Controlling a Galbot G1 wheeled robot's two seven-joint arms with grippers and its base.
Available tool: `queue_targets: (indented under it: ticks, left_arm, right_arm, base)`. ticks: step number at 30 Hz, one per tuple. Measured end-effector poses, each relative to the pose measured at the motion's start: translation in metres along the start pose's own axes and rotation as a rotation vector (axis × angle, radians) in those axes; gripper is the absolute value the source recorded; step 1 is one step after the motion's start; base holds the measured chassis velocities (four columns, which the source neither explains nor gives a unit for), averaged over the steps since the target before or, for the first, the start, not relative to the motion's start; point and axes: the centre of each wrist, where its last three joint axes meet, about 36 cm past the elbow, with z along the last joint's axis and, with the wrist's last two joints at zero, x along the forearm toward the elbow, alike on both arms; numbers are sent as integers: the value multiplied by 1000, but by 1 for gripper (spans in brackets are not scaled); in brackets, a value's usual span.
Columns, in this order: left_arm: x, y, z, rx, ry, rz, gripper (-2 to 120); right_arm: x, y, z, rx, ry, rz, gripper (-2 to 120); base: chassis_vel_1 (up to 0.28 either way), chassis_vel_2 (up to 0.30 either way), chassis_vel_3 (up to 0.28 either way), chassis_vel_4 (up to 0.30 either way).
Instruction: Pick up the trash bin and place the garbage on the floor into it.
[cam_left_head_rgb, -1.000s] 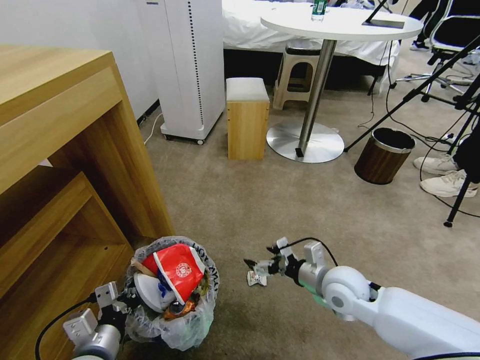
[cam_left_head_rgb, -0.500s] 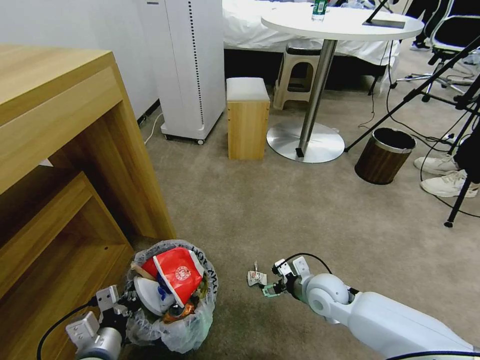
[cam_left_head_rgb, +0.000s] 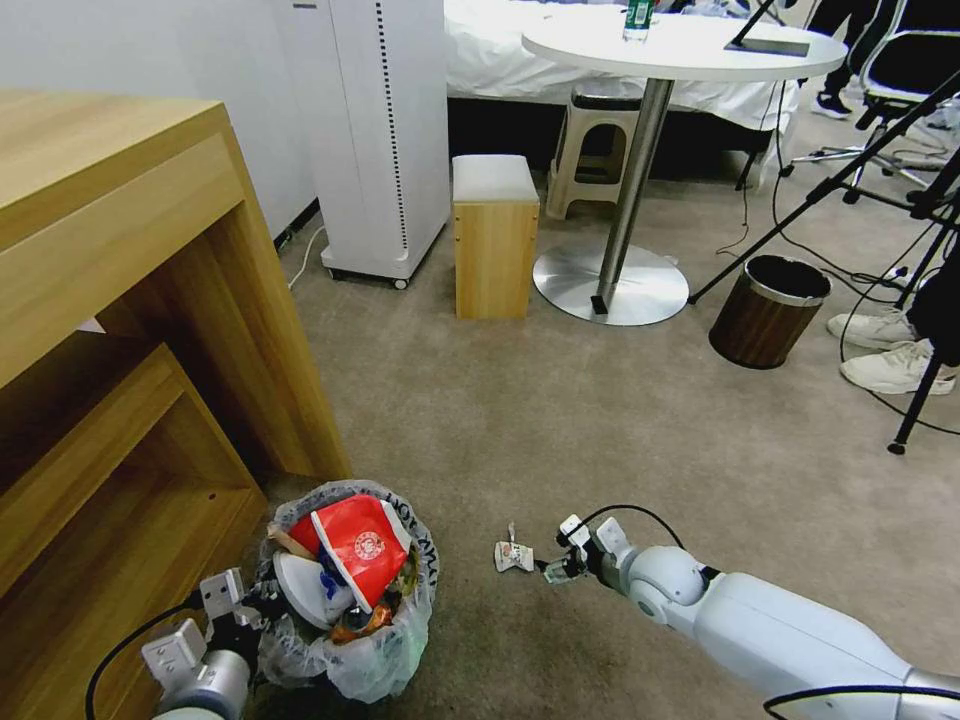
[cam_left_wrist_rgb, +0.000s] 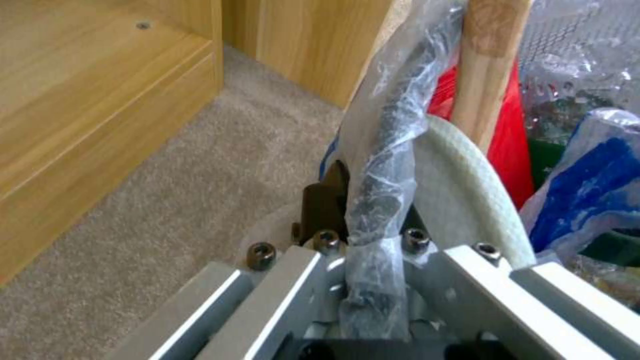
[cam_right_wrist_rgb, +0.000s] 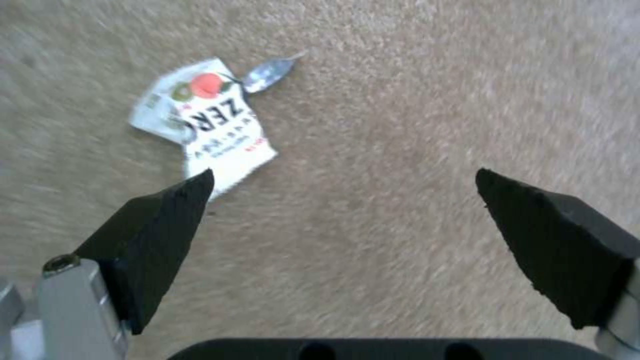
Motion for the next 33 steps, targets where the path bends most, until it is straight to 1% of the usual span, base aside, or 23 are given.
queue_targets:
  ticks: [1,3,6,8,10,12,16,19,24,26,28,30,31,32,33]
  left_arm:
    - [0,0,0,0,0,0,0]
    - [0,-1,1,4,2,-1,0]
    - [0,-1,2,7,3,-3,0]
    - [0,-1,3,10,4,-5,0]
    - [0,-1,3,11,5,-6,0]
    - [0,0,5,13,6,-9,0]
    - [1,0,4,13,5,-11,0]
    - [0,1,3,11,3,-10,0]
    - [0,2,3,8,2,-9,0]
    - [-1,2,3,8,3,-10,0]
    - [-1,2,4,9,4,-10,0]
    - [-1,2,5,9,6,-9,0]
    - [-2,2,5,10,6,-8,0]
    - [-2,2,5,10,6,-8,0]
    - [-2,1,5,11,6,-7,0]
  right_arm:
    - [0,0,0,0,0,0,100]
    - [-8,-3,6,43,-24,-9,97]
    - [-15,-2,6,60,-29,-27,95]
    - [-24,0,11,87,-76,-45,93]
    - [-26,1,10,96,-81,-49,93]
    - [-31,8,9,107,-88,-54,93]
    - [-35,11,10,118,-95,-61,92]
    - [-43,15,17,132,-96,-55,89]
    - [-49,20,19,136,-92,-48,86]
    - [-54,23,20,138,-95,-46,82]
    - [-55,25,20,138,-97,-47,81]
    - [-59,29,19,139,-101,-50,70]
    - [-60,31,18,140,-103,-52,67]
    - [-60,31,18,140,-103,-52,67]
    - [-62,33,19,142,-108,-53,61]
  base:
    - [0,0,0,0]
    - [0,0,0,0]
    - [0,0,0,0]
    - [0,0,0,0]
    - [0,0,0,0]
    - [0,0,0,0]
    - [0,0,0,0]
    - [0,0,0,0]
    - [0,0,0,0]
    - [0,0,0,0]
    - [0,0,0,0]
    - [0,0,0,0]
    - [0,0,0,0]
    - [0,0,0,0]
    - [0,0,0,0]
